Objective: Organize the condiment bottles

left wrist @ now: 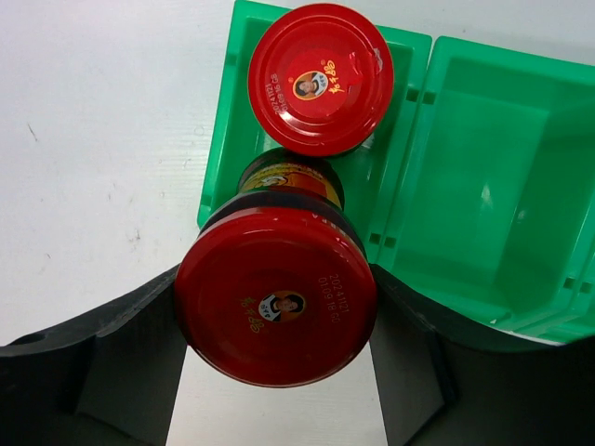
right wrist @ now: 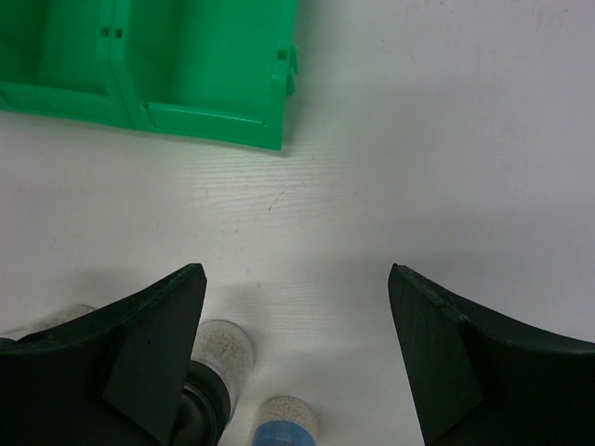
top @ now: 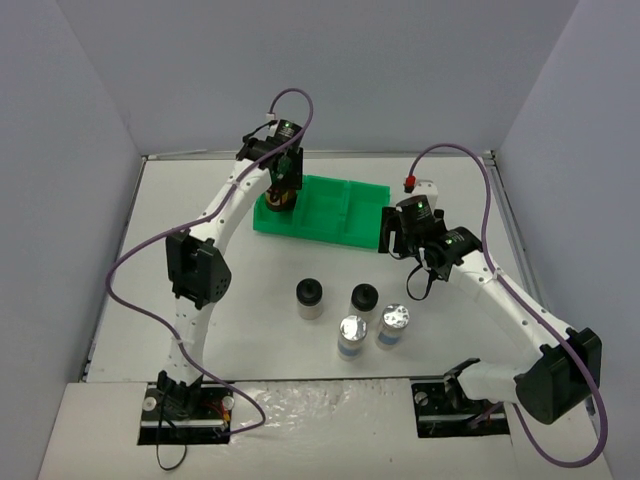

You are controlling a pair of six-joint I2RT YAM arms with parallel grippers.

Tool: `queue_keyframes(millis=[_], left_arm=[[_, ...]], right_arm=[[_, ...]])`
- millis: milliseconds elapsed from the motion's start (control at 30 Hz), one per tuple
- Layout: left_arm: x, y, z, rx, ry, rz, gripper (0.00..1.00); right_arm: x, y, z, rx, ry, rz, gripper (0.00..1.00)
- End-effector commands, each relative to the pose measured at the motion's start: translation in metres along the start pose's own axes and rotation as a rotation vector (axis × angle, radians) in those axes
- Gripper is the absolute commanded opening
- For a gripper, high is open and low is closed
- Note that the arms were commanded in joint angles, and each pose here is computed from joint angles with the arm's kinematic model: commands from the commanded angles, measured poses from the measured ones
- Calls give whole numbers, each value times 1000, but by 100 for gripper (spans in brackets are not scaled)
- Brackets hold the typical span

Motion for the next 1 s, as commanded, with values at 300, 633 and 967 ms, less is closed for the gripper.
queue_keyframes(millis=[300,633,967], left_arm=[[11,-22,-37,-147,-49,15,0],[5,-6,-20,-102,-61,35,0],[6,2,-17,-86,-81,55,0]], right_arm=[[-2,-6,-14,-65,33,10,77],[-3,-5,-12,-61,32,15,77],[-4,-4,-10,-57,30,18,77]])
Point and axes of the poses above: each gripper's point midway between its finger pads, its own y axis out along the fingers, its own x axis along the line the jaws close on, z = x × y, the point moved 2 cm from there along -y, back along the fingers, and after that the axes turned 10 degrees about y, right-handed, at the moved point
